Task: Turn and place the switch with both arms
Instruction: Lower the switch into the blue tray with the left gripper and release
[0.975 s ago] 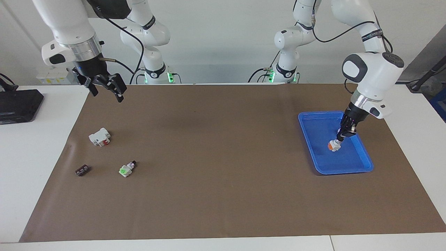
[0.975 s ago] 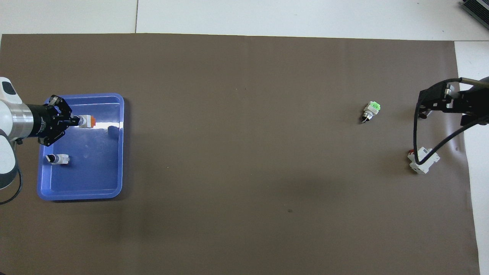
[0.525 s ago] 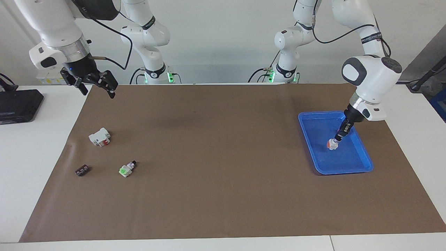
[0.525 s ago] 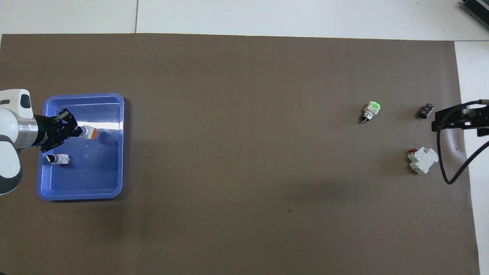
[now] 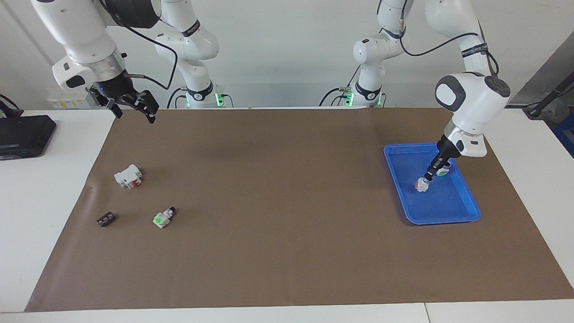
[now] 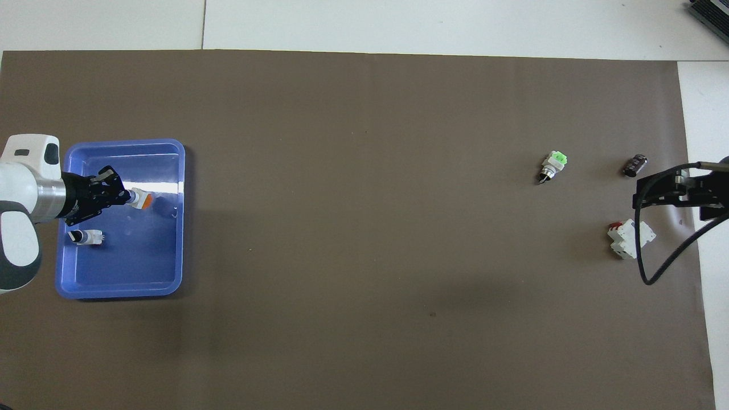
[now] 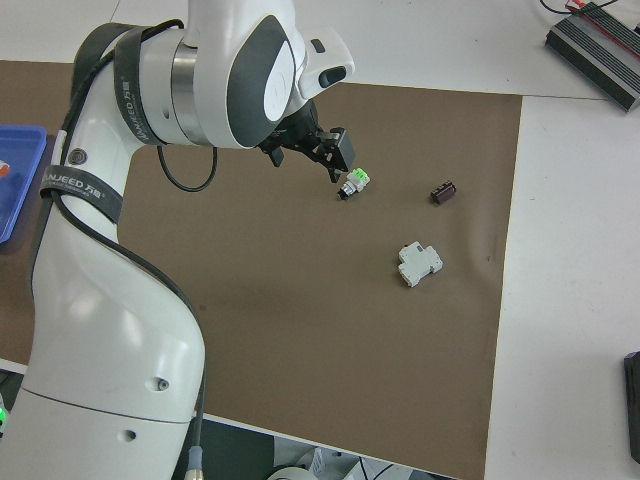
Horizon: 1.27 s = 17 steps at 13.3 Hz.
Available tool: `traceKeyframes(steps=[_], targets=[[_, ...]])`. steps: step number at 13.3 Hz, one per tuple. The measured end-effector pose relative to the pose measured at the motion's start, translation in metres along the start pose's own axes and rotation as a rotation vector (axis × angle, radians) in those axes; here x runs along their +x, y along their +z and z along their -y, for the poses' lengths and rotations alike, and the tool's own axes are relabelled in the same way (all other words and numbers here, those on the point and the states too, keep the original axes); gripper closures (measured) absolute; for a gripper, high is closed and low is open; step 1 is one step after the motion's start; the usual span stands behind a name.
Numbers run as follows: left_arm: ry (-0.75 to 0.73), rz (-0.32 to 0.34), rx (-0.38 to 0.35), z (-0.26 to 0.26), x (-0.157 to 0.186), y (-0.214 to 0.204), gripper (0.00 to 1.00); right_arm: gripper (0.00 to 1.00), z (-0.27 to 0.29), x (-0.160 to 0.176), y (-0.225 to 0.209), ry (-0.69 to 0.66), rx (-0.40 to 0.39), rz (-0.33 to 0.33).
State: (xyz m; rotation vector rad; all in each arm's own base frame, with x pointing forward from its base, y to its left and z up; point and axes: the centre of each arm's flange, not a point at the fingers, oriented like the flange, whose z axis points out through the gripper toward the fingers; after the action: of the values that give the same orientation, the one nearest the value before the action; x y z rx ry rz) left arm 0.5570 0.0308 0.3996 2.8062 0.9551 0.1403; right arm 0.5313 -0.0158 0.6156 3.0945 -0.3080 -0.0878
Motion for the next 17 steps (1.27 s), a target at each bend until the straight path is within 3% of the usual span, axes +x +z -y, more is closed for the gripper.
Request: traceKeyframes(steps=[8,17], targets=[[0.231,0.001,0.083,-0.047,0.000,-0.037,0.89,0.00,0.007,-0.001,-0.003,-0.014,0.001,-0.008],[0.549,0.054,0.133,-0.040,0.010,-0.042,0.89,0.00,0.009,-0.005,-0.009,-0.019,0.003,-0.018]])
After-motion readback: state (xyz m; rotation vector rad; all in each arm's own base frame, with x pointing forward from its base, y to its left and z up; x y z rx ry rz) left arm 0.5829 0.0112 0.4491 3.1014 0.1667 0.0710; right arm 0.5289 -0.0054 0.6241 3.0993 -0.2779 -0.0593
